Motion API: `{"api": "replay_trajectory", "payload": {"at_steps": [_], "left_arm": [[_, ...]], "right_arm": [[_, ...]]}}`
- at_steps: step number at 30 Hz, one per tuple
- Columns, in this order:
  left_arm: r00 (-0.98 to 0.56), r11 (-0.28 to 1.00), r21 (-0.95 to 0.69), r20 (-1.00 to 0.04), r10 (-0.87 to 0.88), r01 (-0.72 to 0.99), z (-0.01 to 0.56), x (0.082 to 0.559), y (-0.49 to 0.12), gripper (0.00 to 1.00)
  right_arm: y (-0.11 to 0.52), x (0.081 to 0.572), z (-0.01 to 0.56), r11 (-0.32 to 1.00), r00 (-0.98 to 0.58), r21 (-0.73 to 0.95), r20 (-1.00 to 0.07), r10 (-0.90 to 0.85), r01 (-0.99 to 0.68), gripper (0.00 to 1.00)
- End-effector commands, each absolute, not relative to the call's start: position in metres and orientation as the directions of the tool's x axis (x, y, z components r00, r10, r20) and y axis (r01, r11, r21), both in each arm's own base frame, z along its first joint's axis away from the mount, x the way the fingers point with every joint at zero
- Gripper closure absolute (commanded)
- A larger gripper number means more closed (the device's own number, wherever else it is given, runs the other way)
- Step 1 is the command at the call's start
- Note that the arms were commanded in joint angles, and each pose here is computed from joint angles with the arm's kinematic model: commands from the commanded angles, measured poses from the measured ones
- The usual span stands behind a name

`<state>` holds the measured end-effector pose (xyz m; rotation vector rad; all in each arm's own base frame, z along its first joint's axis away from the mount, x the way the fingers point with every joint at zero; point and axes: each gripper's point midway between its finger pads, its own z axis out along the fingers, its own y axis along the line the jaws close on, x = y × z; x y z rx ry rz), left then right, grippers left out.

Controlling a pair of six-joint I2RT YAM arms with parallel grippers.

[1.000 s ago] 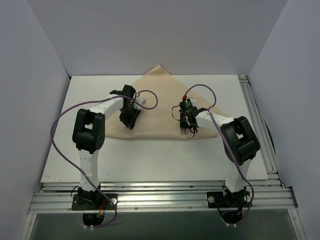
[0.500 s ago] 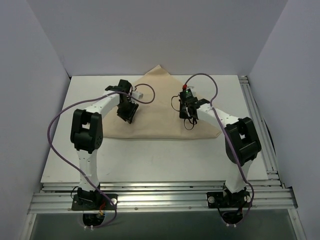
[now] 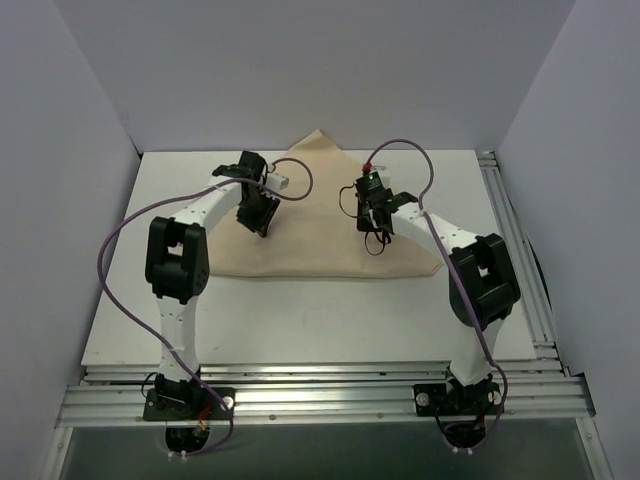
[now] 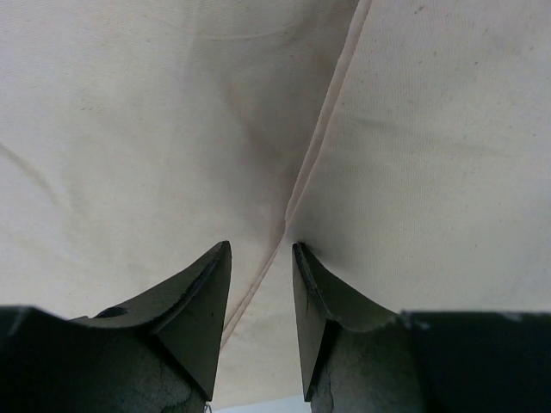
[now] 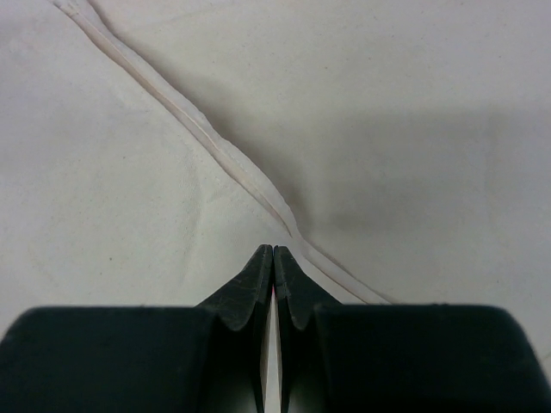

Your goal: Prepare the surgical pack

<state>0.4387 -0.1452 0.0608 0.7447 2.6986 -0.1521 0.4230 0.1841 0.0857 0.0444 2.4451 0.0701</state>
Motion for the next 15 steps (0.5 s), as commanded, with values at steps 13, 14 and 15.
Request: {"api": "replay_trajectory", "payload": {"at_steps": [13, 14, 15], "left_arm": [[-0.827, 0.853, -0.115, -0.341, 0.447, 0.508, 0.025, 0.450, -0.178, 0.56], [-0.828, 0.853, -0.121, -0.340, 0.446, 0.508, 0.025, 0.449, -0.179, 0.56], [-0.829, 0.854, -0.120, -0.339, 0.445, 0.507, 0.026, 0.449, -0.178, 0.56]], "right_arm": [[0.195, 0.418, 0.010, 0.992, -0.853, 0.126, -0.517, 0.074, 0.010, 1.00], [0.194, 0.417, 0.013, 0.992, -0.853, 0.123, -0.517, 0.073, 0.010, 1.00], [0.191, 0.421, 0.021, 0.993, -0.842, 0.118, -0.533, 0.078, 0.017, 1.00]]}}
